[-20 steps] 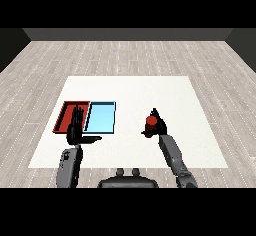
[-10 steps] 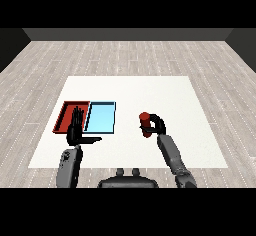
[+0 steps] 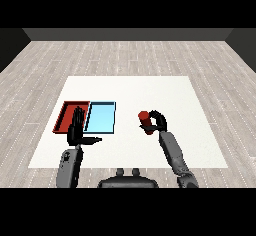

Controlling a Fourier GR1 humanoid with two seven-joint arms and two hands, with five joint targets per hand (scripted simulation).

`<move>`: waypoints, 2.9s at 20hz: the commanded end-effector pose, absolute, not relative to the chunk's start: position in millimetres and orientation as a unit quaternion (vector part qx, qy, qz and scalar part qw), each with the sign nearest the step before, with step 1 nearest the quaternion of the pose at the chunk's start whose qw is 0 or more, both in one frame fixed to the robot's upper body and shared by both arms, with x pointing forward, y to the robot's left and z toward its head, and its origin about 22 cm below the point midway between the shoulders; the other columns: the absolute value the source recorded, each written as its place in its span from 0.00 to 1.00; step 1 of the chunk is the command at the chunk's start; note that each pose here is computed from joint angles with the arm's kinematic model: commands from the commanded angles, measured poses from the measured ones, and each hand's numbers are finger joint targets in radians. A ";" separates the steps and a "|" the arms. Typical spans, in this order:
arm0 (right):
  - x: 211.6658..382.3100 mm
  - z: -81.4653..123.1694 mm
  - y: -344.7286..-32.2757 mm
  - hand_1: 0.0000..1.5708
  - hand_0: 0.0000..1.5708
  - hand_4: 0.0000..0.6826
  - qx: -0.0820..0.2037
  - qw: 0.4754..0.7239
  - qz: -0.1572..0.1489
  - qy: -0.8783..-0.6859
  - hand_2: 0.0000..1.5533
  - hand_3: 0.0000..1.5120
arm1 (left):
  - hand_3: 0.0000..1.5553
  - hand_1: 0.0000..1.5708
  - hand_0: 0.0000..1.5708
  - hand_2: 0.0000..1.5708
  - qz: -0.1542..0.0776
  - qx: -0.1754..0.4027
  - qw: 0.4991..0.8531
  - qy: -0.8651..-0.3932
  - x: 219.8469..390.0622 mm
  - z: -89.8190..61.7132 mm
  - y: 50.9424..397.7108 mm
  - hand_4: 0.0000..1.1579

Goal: Pick the red can and put it in the red box

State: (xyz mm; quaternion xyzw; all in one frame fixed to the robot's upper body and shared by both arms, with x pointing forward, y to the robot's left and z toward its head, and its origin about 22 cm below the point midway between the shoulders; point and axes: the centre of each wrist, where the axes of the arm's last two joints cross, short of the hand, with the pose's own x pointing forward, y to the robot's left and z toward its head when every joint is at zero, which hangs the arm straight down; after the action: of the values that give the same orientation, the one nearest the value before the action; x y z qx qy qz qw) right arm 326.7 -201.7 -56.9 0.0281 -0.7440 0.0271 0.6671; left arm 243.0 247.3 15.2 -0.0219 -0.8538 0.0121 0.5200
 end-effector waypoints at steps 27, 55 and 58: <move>307.5 36.7 -109.8 0.92 0.92 0.95 0.059 0.567 0.002 -0.821 0.92 0.91 | 0.00 0.00 0.00 0.00 -0.050 -0.100 0.584 -0.804 266.3 12.1 143.6 0.00; 302.0 38.3 -46.7 0.93 0.93 0.92 0.083 0.568 0.015 -0.818 0.92 0.91 | 0.00 0.00 0.00 0.00 -0.044 -0.160 0.632 -0.757 271.3 -12.1 87.5 0.00; 286.7 36.7 -57.8 0.94 0.94 0.91 0.100 0.574 0.016 -0.812 0.93 0.91 | 0.00 0.00 0.00 0.00 -0.045 -0.159 0.628 -0.761 287.3 0.0 93.7 0.00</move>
State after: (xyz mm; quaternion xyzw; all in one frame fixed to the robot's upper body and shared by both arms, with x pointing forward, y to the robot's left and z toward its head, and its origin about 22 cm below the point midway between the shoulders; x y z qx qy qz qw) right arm 292.0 -59.7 39.7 0.0886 -0.8142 0.0153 0.5736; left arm 278.1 96.9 -13.6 -0.1523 -0.7600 -0.0446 0.6303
